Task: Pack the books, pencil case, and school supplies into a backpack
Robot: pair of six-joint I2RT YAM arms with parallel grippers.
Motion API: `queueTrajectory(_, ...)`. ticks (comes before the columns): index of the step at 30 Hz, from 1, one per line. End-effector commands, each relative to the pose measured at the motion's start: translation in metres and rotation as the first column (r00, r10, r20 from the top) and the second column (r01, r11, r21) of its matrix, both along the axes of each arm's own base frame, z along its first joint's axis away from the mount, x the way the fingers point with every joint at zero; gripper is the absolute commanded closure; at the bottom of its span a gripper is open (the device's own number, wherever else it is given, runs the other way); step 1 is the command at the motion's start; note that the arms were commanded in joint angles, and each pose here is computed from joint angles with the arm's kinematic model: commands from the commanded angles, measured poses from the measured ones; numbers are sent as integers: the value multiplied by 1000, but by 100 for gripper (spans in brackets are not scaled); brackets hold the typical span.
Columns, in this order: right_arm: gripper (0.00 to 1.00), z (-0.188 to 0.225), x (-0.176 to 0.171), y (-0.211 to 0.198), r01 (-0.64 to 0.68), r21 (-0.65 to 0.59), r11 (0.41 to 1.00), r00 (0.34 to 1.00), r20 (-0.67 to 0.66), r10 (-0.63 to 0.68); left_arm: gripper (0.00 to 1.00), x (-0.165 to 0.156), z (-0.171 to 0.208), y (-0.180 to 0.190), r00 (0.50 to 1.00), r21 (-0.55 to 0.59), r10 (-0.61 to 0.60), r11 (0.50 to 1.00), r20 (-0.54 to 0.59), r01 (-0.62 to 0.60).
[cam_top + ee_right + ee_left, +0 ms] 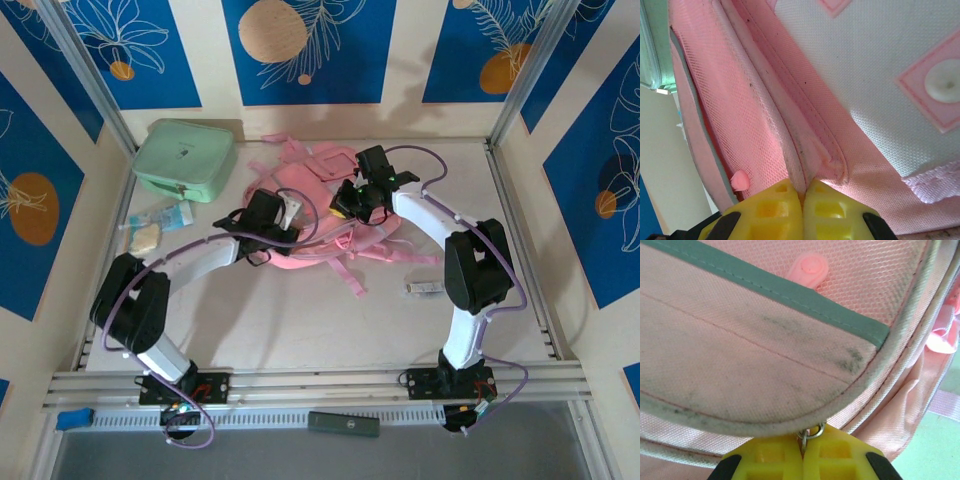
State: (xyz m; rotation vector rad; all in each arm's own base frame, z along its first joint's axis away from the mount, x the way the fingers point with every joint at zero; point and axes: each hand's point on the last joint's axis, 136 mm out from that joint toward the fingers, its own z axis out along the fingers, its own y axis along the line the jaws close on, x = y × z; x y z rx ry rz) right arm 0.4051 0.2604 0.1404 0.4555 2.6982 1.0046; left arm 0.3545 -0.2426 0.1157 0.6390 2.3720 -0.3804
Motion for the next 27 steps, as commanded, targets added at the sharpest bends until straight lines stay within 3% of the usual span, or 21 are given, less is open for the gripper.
queueTrajectory(1,100,20,-1,9,-51,46,998,998,29,50,100,-3,11,13,999,14,39,999,18,-39)
queueTrajectory(4,97,23,-9,14,-60,68,996,998,7,59,100,-9,14,17,998,10,70,998,-10,-70)
queueTrajectory(7,75,22,-22,20,-45,114,992,998,-32,49,100,-17,21,13,996,-30,83,996,-28,-83)
queueTrajectory(10,63,19,-40,33,-27,179,983,996,-76,41,100,-25,24,6,996,-64,78,995,-46,-81)
queueTrajectory(17,52,16,-54,54,65,244,968,989,-141,-31,100,-31,25,0,996,-67,73,995,-59,-77)
queueTrajectory(21,57,8,-46,65,70,198,978,991,-126,-45,100,-34,28,0,995,-64,80,994,-59,-84)
queueTrajectory(27,91,4,-39,68,-29,65,997,999,-30,31,100,-45,30,3,990,-39,115,992,-83,-119)
